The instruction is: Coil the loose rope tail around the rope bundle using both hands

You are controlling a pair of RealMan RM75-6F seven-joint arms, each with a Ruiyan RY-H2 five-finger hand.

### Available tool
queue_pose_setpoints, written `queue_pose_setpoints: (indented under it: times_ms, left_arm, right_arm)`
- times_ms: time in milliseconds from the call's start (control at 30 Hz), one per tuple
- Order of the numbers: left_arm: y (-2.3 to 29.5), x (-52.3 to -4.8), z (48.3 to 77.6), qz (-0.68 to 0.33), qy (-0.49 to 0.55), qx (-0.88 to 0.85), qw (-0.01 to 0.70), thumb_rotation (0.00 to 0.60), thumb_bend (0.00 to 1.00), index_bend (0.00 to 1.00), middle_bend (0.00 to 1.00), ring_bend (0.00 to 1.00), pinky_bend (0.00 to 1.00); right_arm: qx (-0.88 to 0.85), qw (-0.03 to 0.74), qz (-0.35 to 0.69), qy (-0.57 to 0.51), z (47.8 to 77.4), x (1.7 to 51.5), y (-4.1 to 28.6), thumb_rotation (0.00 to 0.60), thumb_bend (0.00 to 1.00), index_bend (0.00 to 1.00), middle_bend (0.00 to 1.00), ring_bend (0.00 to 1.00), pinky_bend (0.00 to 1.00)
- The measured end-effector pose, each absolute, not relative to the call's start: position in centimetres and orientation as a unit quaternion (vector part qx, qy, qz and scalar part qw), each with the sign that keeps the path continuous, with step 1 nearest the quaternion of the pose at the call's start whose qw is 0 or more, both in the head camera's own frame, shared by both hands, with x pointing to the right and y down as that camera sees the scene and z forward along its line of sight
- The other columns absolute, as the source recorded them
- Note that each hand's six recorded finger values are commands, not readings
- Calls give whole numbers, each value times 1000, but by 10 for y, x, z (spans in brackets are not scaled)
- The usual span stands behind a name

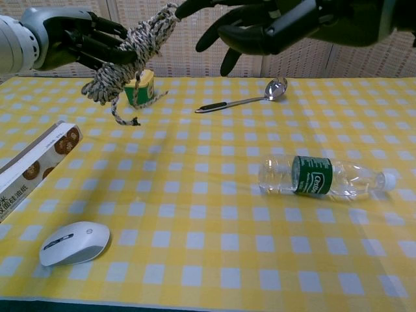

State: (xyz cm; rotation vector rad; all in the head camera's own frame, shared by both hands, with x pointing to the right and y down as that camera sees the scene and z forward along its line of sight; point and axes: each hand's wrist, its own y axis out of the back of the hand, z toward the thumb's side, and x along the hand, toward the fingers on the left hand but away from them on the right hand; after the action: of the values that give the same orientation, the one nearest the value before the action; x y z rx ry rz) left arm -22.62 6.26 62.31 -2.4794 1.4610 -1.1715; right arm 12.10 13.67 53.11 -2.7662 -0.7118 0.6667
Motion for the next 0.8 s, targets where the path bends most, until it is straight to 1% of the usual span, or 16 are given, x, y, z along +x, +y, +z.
queue_pose_setpoints:
  times_ms: [200,333,500,667,800]
  left_arm:
    - [62,-237,620,-380,471,-795,36,600,643,611,663,621,667]
    - [63,-243,618,-383,470,-794,48,600,643,612,663,621,667]
    - [64,-252,616,-391,464,-790,84,600,644,612,663,621,667]
    - [65,-261,614,-395,468,-783,109,600,643,612,663,621,667]
    - [68,-264,613,-395,469,-781,120,600,643,612,663,621,667]
  right_arm:
    - [-918,154,242,-275,528,159,141,600,597,0,136,247,333]
    - [-886,206,276,-311,529,196,145,600,597,20,150,261,334]
    - [-836,272,327,-348,532,242,152,600,597,36,149,252,332]
    - [-776,328,390,-371,537,299,167,600,597,36,96,154,202]
    - [-740,346,432,-381,541,340,184,600,598,37,75,113,145]
